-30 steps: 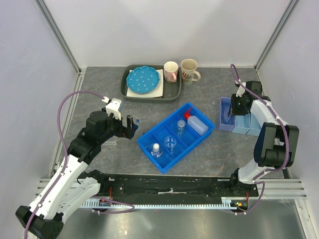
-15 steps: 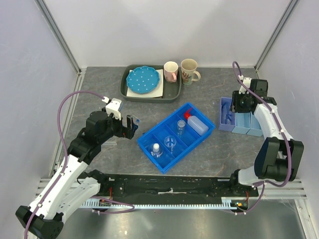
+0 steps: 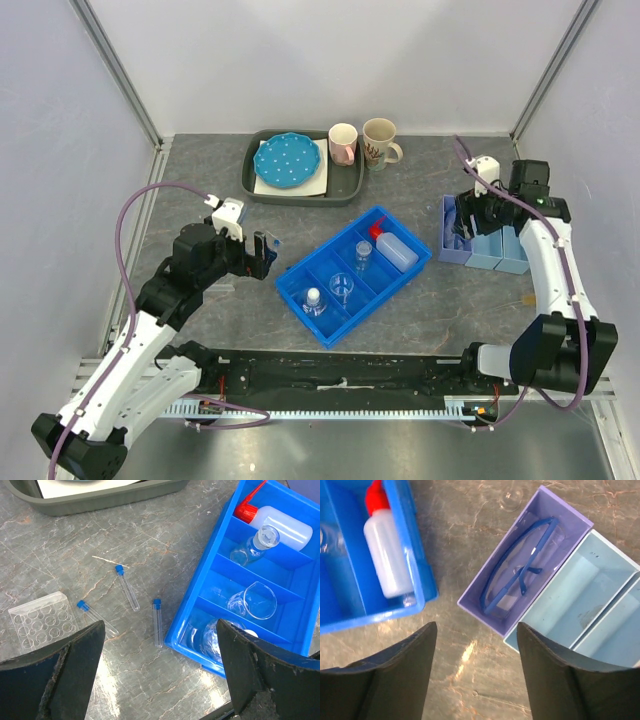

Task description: Organize the chemistry lab equipment

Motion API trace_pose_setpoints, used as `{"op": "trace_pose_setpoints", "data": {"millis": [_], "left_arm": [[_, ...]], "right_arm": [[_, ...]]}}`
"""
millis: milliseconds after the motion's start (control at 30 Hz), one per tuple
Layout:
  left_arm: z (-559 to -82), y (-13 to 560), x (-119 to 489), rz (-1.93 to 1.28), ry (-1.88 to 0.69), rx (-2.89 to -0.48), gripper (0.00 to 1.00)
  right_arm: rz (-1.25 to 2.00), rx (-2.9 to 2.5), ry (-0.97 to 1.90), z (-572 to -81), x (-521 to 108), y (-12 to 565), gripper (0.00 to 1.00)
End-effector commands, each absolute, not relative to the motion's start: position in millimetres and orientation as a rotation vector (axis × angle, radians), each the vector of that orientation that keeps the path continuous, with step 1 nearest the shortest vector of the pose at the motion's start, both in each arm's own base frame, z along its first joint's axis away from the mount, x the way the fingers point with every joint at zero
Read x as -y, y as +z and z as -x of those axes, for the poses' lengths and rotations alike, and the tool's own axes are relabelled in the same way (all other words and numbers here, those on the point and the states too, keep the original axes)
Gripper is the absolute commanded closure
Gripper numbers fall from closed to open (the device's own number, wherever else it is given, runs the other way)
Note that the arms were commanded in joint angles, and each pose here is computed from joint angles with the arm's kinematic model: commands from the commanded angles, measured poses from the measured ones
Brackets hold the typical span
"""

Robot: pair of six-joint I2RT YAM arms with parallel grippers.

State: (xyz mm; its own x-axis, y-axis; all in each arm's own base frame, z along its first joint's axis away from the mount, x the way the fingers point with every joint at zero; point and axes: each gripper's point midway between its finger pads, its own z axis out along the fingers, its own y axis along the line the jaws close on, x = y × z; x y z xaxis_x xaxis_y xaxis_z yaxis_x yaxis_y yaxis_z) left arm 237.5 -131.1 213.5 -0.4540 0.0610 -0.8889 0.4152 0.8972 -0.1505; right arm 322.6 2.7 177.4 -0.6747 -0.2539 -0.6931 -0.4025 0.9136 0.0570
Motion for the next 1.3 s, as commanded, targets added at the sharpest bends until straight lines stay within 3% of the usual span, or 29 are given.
{"op": "trace_pose_setpoints", "data": {"millis": [0,300,667,733,800,1033,1267], "left_arm": [[-246,223,128,-0.325,-0.398,-1.963,0.02],[-250,220,123,-0.323,-0.353,-1.96,0.02],[-248,222,126,-0.371,-0.37,-1.909,0.01],[-249,220,128,-0.375,-0.371,-1.919,0.01],[-250,218,128,-0.379,-0.37,-1.928,0.01],[-251,213,128,-0.382,-0.358,-1.942,0.01],[-251,215,127,-0.379,-0.356,-1.936,0.01]], "right_arm": [[0.792,-2.272,0.194,-303,-2,215,0.25],[1.197,-2.289,-0.167,-270,67,236,0.2],[1.508,-2.374,-0.098,-203,145,180,0.19],[1.633,-2.342,-0.054,-192,149,162,0.17],[1.74,-2.296,-0.007,-182,149,145,0.02],[1.965,-2.129,-0.037,-172,140,116,0.02],[1.987,-2.087,-0.003,-172,134,92,0.02]]}}
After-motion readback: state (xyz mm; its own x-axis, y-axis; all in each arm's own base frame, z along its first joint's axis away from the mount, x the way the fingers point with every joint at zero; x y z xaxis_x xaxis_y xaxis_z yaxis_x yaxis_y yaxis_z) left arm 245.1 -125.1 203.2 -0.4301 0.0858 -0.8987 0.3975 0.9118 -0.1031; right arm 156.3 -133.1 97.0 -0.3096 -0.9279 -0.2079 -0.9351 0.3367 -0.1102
